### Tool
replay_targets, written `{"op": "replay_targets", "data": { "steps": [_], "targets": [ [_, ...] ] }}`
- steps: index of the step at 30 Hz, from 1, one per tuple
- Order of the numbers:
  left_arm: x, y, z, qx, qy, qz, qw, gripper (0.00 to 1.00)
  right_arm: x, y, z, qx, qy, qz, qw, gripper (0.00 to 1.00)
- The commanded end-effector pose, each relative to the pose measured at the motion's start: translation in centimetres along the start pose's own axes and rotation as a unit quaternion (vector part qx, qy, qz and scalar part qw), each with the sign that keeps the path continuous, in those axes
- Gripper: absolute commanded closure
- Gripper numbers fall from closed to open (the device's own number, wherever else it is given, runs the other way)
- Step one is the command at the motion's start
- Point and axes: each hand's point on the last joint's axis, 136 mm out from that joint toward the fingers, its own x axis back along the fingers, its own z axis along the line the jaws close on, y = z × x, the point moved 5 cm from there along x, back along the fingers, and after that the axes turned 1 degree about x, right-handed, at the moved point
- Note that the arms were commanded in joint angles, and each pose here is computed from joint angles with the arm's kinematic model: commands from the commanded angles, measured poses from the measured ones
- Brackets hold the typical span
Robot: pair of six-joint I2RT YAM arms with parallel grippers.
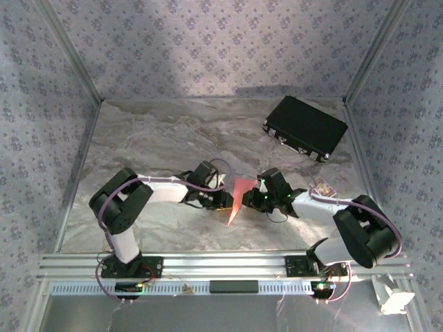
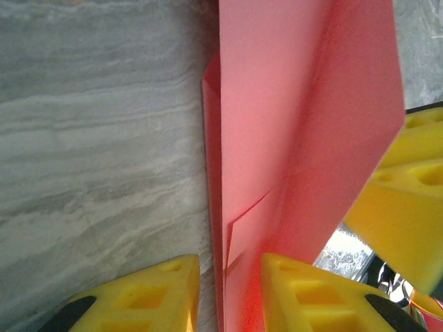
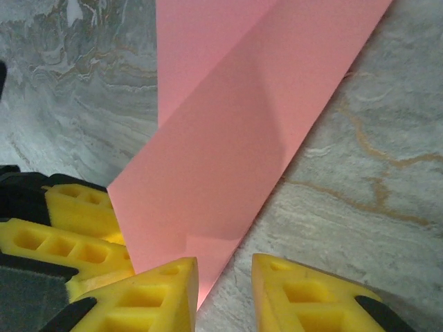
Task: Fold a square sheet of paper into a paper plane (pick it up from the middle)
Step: Turn over the paper at the center of the table.
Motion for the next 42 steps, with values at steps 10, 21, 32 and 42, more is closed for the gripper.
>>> {"op": "replay_targets", "data": {
  "steps": [10, 21, 32, 42],
  "targets": [
    [-1.4, -0.6, -0.8, -0.022, -0.002, 0.044, 0.999, 0.71, -0.4, -1.9, -1.2, -0.019, 0.001, 0.028, 0.999, 0.76],
    [-2.0, -0.8, -1.3, -0.026, -0.015, 0.058, 0.998, 0.76, -0.9, -2.0, -0.7, -0.018, 0.026, 0.037, 0.999, 0.83],
    [-2.5, -0.8, -1.8, -0.024, -0.029, 0.052, 0.998, 0.85, -1.0, -2.2, -1.1, -0.026, 0.028, 0.037, 0.999, 0.85],
    [2.3, 0.7, -2.4, -0.058, 0.109, -0.037, 0.992, 0.94, 1.4, -1.0, -1.9, -0.018, -0.031, -0.011, 0.999, 0.83]
  ]
}}
